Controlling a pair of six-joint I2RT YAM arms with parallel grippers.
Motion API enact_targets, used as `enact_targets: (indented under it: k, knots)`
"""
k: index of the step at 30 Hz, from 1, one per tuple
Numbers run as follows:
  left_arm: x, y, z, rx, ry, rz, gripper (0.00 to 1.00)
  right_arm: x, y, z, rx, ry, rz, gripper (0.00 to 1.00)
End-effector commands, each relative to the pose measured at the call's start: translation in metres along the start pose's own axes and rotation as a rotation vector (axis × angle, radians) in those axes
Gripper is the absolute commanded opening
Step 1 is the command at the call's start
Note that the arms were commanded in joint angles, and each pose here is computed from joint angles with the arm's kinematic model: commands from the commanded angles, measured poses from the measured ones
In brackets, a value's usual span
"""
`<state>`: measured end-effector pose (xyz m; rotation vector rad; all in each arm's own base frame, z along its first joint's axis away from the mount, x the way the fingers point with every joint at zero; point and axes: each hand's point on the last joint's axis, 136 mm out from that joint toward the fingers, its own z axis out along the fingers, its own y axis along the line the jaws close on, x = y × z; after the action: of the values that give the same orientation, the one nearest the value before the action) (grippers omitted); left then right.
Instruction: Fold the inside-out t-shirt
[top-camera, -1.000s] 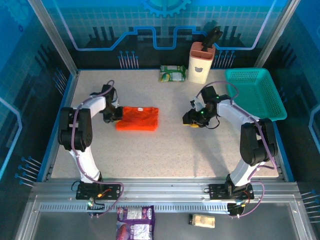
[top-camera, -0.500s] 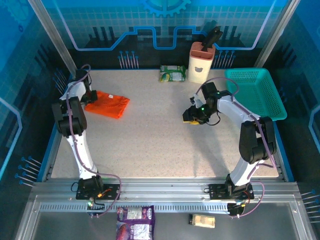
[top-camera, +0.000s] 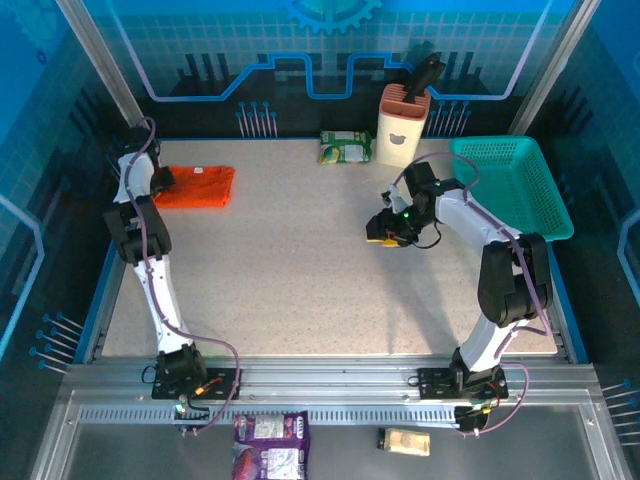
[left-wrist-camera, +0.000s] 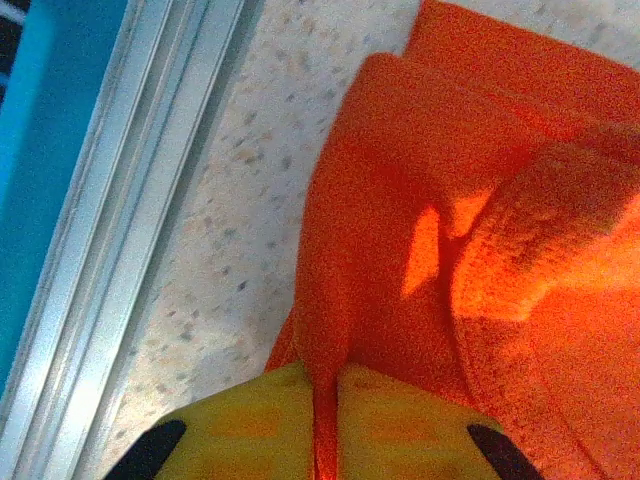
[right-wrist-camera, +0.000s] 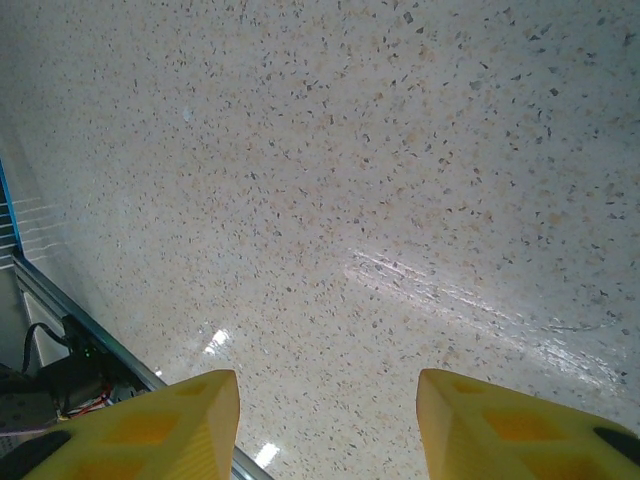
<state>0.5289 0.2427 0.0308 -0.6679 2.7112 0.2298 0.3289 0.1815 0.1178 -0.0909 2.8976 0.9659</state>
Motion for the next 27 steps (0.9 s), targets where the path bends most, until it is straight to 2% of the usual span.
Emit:
enact_targets:
  k: [1,5,8,9,10,11,15,16,21,27]
  knots:
    - [0.008,0.012,-0.008,0.009,0.047,-0.042,0.17,-0.003,0.004,-0.016,0.012,-0.036,0.005,0.51]
    - [-0.004,-0.001,-0.037,0.087,-0.011,-0.039,0.38,-0.015,-0.007,-0.029,0.107,-0.096,-0.034,0.52]
    - [-0.011,-0.014,-0.069,0.124,-0.093,-0.035,0.49,-0.027,-0.024,-0.044,0.221,-0.166,-0.065,0.59]
    - [-0.013,-0.017,-0.08,0.133,-0.12,-0.036,0.57,-0.032,-0.03,-0.049,0.256,-0.2,-0.077,0.72]
    - [-0.013,-0.019,-0.089,0.142,-0.137,-0.041,0.59,-0.036,-0.036,-0.054,0.284,-0.232,-0.084,0.89]
    - [-0.01,-0.023,-0.099,0.162,-0.15,-0.051,0.64,-0.041,-0.042,-0.058,0.309,-0.263,-0.094,1.0]
    - [0.015,-0.05,-0.126,0.213,-0.2,-0.057,0.85,-0.056,-0.07,-0.072,0.409,-0.341,-0.108,1.0]
    - [0.024,-0.056,-0.128,0.214,-0.213,-0.056,0.99,-0.058,-0.079,-0.074,0.442,-0.36,-0.102,1.0]
    - [0.082,-0.073,-0.134,0.232,-0.282,-0.063,0.99,-0.07,-0.125,-0.089,0.597,-0.508,-0.085,1.0]
    - [0.157,-0.074,-0.126,0.184,-0.393,0.0,0.99,-0.081,-0.148,-0.08,0.547,-0.687,-0.189,1.0]
